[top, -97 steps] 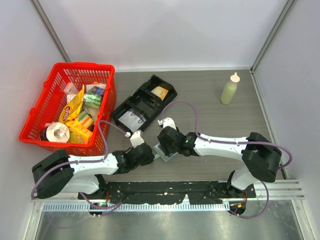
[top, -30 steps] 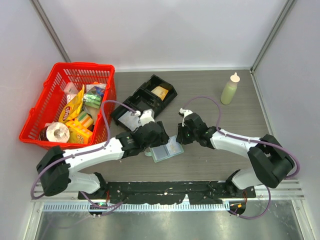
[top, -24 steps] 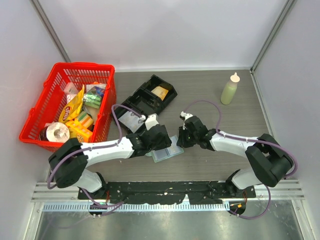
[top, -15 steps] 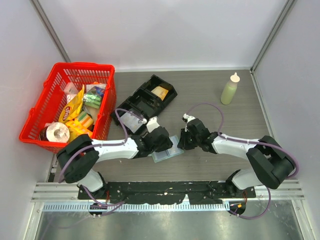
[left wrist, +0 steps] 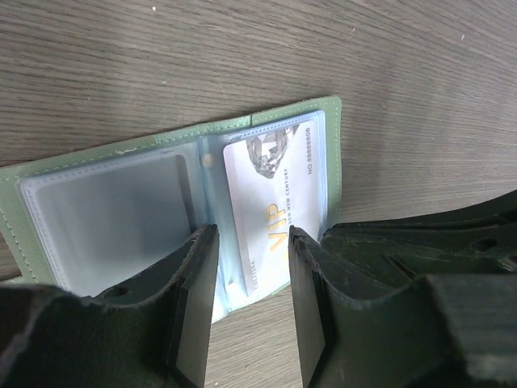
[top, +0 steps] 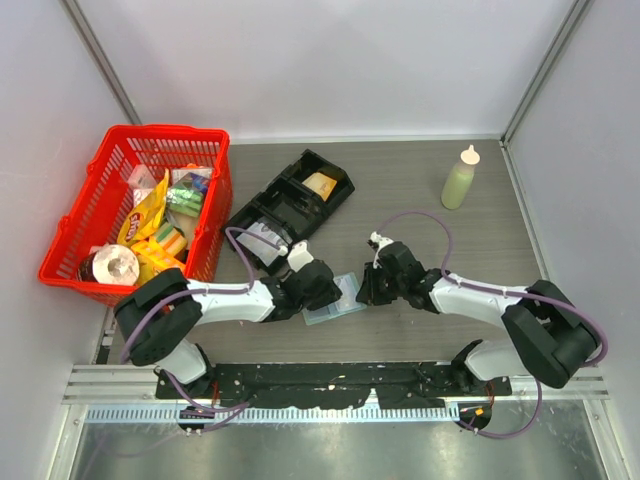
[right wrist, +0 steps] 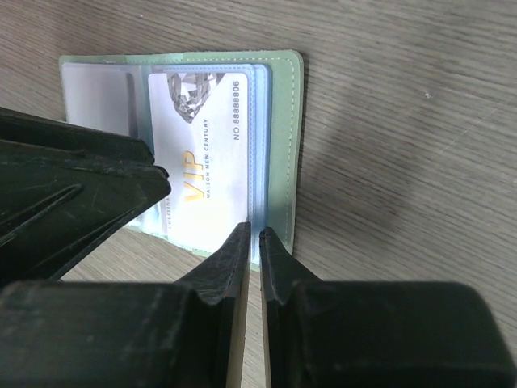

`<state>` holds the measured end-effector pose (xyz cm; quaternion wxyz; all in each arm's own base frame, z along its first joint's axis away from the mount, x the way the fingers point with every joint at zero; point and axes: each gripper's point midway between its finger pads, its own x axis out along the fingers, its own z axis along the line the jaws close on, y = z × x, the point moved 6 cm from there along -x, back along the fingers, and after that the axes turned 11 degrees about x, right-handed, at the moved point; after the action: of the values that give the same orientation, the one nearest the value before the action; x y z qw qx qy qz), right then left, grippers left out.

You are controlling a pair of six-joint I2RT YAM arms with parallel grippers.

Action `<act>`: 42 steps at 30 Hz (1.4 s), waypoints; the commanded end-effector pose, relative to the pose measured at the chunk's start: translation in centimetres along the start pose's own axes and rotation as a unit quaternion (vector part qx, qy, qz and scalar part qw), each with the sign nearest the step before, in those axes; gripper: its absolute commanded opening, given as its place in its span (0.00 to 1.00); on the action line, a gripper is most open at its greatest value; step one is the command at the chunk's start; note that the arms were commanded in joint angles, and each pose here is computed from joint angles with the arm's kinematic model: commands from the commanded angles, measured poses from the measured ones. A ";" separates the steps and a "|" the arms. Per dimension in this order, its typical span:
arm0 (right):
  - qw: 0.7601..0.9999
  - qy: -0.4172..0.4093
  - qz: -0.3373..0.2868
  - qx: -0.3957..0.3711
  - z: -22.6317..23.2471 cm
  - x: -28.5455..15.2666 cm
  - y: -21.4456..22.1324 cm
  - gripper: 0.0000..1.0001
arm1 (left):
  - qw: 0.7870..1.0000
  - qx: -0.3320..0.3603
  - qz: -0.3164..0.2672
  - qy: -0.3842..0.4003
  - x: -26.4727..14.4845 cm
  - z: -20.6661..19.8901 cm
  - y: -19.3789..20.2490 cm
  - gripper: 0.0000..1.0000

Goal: Take the credit cards out of the card holder
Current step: Remove the credit card from the card holder.

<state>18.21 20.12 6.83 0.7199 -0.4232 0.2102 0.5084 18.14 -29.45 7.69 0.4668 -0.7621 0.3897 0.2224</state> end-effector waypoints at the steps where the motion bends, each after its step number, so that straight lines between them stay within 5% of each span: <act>1: 0.999 -0.031 -0.026 -0.004 1.6 -1.3 -1.2 0.15 | 1.000 0.001 -0.018 0.018 -0.6 -0.5 -0.9 0.43; 13: 0.996 -0.046 -0.073 -0.014 3.7 -0.1 -4.8 0.15 | 0.999 -0.011 -0.025 0.031 -0.7 -0.6 -1.0 0.43; 28: 0.998 -0.037 0.009 0.054 0.3 2.3 -0.1 0.15 | 0.997 -0.038 -0.030 0.057 -0.6 -0.3 -0.5 0.41; 42: 0.998 -0.027 0.013 0.062 -0.5 2.3 0.5 0.14 | 0.987 -0.094 -0.051 0.119 -1.2 -0.6 -0.6 0.30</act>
<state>20.09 22.15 6.76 0.7628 -0.3582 0.1805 0.5072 17.61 -28.63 6.96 0.4054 -0.8093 0.3812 0.1883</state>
